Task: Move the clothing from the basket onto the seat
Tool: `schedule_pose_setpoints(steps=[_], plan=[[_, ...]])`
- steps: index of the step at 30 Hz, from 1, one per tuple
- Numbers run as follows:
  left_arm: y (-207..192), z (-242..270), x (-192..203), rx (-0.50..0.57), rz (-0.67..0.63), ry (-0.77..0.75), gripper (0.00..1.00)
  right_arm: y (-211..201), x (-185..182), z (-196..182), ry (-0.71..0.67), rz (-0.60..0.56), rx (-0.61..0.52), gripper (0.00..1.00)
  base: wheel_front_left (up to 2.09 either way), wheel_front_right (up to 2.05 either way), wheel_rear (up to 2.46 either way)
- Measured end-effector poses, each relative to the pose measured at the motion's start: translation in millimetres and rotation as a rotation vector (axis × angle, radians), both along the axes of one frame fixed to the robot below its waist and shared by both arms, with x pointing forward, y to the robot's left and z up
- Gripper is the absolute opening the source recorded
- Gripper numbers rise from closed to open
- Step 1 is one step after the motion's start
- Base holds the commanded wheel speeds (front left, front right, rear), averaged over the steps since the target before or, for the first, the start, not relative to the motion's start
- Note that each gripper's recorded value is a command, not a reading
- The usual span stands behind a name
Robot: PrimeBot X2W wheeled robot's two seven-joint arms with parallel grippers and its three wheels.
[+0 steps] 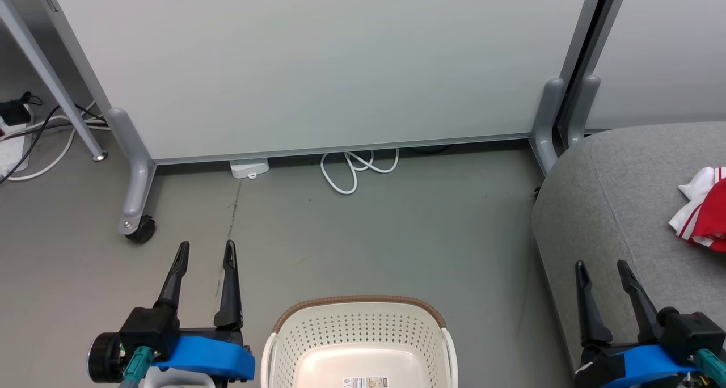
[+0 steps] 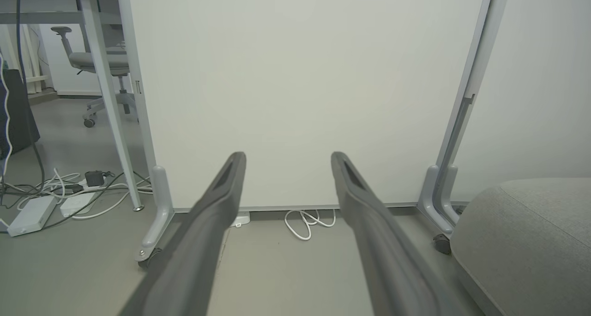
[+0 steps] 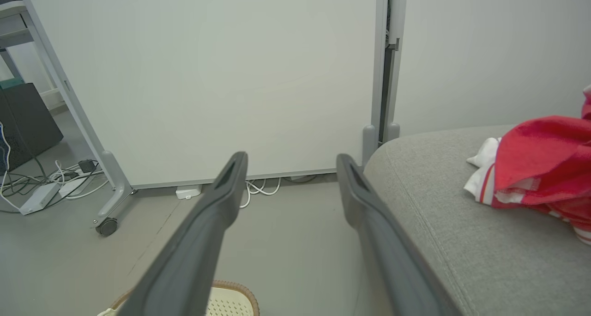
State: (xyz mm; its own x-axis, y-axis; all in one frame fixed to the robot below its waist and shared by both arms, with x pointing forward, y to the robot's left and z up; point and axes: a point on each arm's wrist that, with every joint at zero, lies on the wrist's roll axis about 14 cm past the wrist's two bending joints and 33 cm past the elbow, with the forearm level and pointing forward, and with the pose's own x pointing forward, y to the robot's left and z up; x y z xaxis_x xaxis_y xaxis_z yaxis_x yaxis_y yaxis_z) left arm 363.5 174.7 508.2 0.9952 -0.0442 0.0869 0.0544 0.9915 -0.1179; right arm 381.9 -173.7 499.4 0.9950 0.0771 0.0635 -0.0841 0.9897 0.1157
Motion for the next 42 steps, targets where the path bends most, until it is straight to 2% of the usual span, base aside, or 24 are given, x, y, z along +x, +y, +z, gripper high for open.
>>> schedule_pose_setpoints(steps=[11, 12, 18, 24, 42], plan=[[2.5, -2.5, -3.7, -0.003, 0.015, 0.008, 1.00, 4.3, -1.8, 0.3, -0.001, 0.008, 0.009, 1.00, 0.00, 0.00, 0.00], [2.5, -2.6, -3.7, -0.003, 0.015, 0.009, 0.00, 4.6, -1.7, 0.2, 0.000, 0.009, 0.009, 0.00, 0.00, 0.00, 0.00], [2.5, -33.2, -16.9, -0.009, 0.018, 0.106, 0.00, 5.0, -7.4, -20.6, 0.069, 0.006, 0.013, 0.00, 0.00, 0.00, 0.00], [8.5, -44.2, -19.7, -0.126, 0.048, 0.160, 0.00, -1.0, -9.2, -28.5, 0.115, -0.026, 0.127, 0.00, 0.00, 0.00, 0.00], [21.5, -42.3, -12.6, -0.436, 0.102, 0.182, 0.00, -10.6, -7.4, -28.1, 0.150, -0.080, 0.435, 0.00, 0.00, 0.00, 0.00]])
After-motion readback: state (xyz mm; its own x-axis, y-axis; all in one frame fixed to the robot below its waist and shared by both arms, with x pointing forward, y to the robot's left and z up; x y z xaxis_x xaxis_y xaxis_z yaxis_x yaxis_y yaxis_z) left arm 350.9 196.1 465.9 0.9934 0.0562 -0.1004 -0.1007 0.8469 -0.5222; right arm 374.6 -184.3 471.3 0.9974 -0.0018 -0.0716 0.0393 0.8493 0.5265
